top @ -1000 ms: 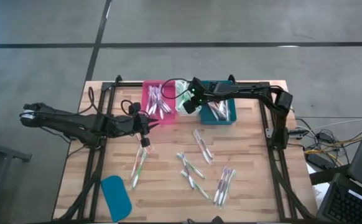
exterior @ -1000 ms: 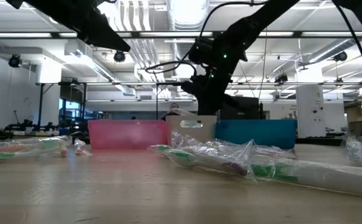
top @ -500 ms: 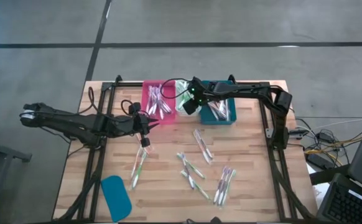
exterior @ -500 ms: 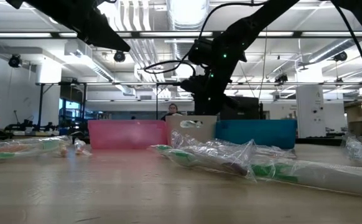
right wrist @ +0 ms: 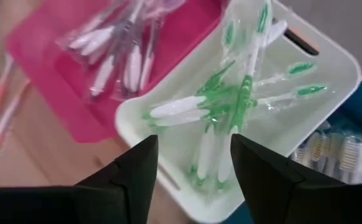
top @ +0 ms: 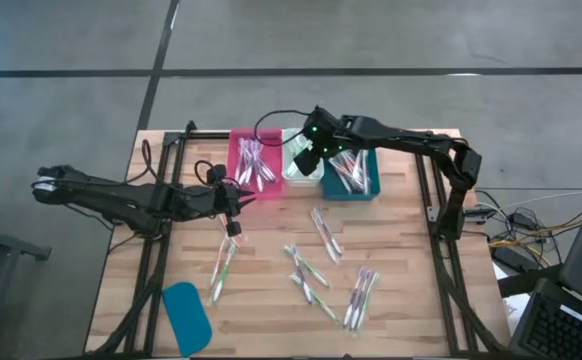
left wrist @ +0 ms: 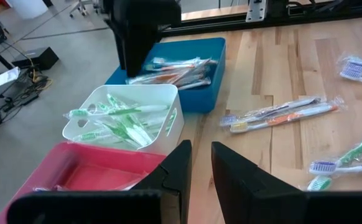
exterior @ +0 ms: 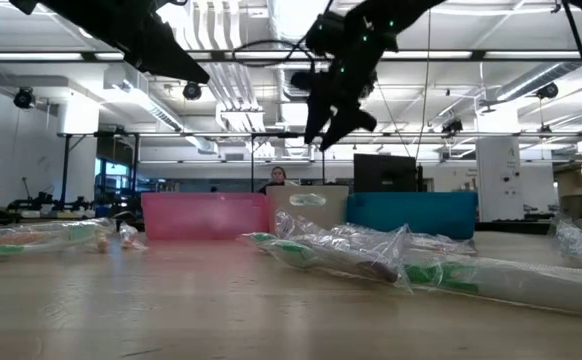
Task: Pick & Place Toothbrushes
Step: Put the orange toothbrush into the blue bin
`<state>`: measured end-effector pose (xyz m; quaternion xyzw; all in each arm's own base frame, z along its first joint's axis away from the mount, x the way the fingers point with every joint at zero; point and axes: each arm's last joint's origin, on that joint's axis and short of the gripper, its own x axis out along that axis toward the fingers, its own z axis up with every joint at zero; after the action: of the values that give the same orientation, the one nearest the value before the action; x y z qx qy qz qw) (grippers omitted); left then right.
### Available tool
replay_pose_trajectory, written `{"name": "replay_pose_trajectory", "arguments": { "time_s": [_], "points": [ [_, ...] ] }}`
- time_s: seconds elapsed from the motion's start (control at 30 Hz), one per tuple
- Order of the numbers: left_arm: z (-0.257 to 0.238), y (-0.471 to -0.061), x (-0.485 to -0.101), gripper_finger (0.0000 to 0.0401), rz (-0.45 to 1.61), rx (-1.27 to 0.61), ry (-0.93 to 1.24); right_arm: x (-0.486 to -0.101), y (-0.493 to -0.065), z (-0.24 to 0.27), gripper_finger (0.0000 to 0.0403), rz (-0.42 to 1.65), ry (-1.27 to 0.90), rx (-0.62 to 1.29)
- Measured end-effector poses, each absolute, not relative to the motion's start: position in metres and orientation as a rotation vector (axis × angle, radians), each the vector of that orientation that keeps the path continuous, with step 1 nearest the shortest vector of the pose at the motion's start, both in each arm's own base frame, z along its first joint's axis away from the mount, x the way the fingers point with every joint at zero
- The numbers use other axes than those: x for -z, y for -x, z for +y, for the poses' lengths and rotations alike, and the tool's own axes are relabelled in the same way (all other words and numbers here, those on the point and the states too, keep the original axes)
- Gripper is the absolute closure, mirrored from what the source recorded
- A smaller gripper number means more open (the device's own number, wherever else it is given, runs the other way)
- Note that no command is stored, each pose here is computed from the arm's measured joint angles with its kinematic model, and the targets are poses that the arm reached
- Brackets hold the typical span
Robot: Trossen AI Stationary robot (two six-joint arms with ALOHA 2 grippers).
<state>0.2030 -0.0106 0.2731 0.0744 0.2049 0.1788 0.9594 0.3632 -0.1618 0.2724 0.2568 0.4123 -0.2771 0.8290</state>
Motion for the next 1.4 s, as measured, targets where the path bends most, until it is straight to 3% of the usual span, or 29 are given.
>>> {"name": "replay_pose_trajectory", "arguments": {
  "time_s": [0.47, 0.93, 1.2, 1.4],
  "points": [
    [-0.011, -0.203, -0.273, 0.0334, 0.417, -0.362, -0.152, -0.328, -0.341, -0.1, 0.028, 0.938, -0.384, 0.572],
    [-0.011, -0.203, -0.272, 0.0334, 0.421, -0.361, -0.153, -0.339, -0.329, 0.004, 0.0364, 0.991, -0.323, 0.395],
    [-0.011, -0.203, -0.272, 0.0334, 0.421, -0.361, -0.153, -0.334, -0.319, 0.061, 0.0391, 1.058, -0.269, 0.311],
    [-0.011, -0.203, -0.272, 0.0334, 0.421, -0.362, -0.153, -0.329, -0.299, 0.097, 0.039, 1.105, -0.258, 0.39]
  ]
}}
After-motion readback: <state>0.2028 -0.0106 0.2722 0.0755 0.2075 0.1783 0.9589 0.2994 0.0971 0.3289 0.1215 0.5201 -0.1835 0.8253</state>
